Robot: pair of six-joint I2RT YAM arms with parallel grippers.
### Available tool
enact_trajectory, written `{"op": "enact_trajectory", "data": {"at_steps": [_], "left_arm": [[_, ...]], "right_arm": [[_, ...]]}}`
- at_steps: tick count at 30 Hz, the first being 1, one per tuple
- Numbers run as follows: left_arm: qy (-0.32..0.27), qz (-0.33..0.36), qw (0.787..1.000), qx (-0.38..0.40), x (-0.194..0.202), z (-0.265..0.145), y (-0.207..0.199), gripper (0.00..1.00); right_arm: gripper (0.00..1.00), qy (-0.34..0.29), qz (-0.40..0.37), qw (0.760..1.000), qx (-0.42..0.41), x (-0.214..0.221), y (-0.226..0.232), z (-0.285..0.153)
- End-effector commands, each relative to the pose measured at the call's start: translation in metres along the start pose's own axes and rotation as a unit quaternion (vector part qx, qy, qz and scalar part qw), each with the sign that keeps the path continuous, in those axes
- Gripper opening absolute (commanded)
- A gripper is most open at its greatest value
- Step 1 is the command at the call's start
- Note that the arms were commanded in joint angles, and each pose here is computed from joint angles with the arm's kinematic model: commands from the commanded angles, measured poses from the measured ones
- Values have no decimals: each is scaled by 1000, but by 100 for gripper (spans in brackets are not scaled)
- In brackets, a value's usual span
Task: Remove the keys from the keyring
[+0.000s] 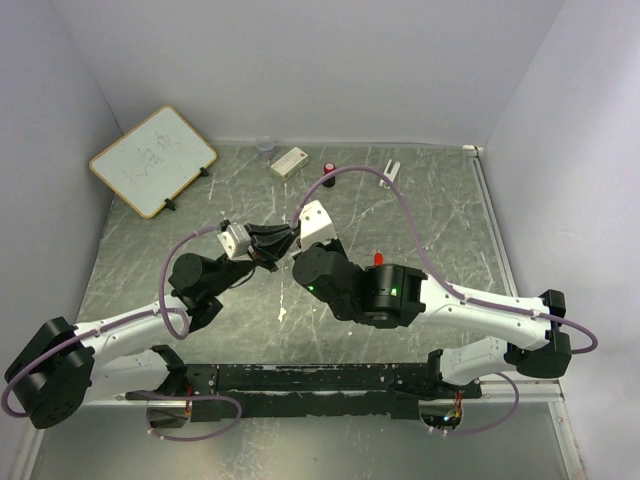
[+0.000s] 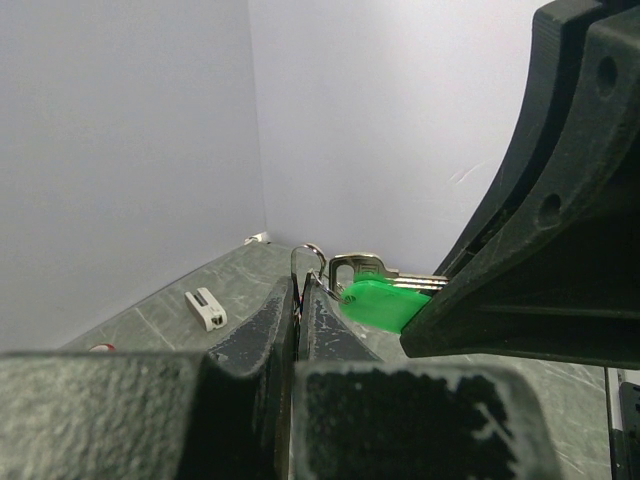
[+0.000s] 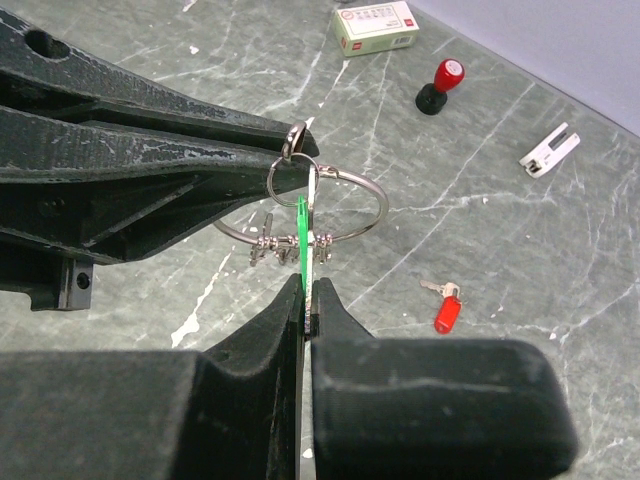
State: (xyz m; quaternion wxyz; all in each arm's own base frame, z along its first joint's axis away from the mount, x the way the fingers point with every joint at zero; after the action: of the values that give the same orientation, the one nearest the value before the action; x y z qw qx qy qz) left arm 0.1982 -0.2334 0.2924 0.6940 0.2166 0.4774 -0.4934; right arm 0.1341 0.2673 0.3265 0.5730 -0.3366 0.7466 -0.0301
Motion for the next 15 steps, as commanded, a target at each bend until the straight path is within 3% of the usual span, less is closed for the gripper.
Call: {"op": "enact_trajectory", "data": {"at_steps": [1, 15], "left_arm": [[-92, 24, 995, -7, -44, 0, -4, 7], [-126, 24, 992, 18, -70, -9, -18, 7]], "right_arm": [[0, 27, -31, 999, 18, 15, -2, 0], [0, 40, -36, 997, 58, 30, -17, 3]]}}
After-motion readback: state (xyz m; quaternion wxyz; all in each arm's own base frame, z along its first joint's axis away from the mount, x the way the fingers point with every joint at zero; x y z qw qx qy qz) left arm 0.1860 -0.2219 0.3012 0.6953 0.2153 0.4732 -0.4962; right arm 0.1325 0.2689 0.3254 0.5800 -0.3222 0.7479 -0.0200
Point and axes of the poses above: each gripper's point midway between its finger pads, its own z axis out along the fingers, its own y axis along the line the jaws close on, x = y × z, the point moved 7 cm from there along -z, back along the fingers, and after that the axes turned 14 degrees about -z, right-handed, at the moved point
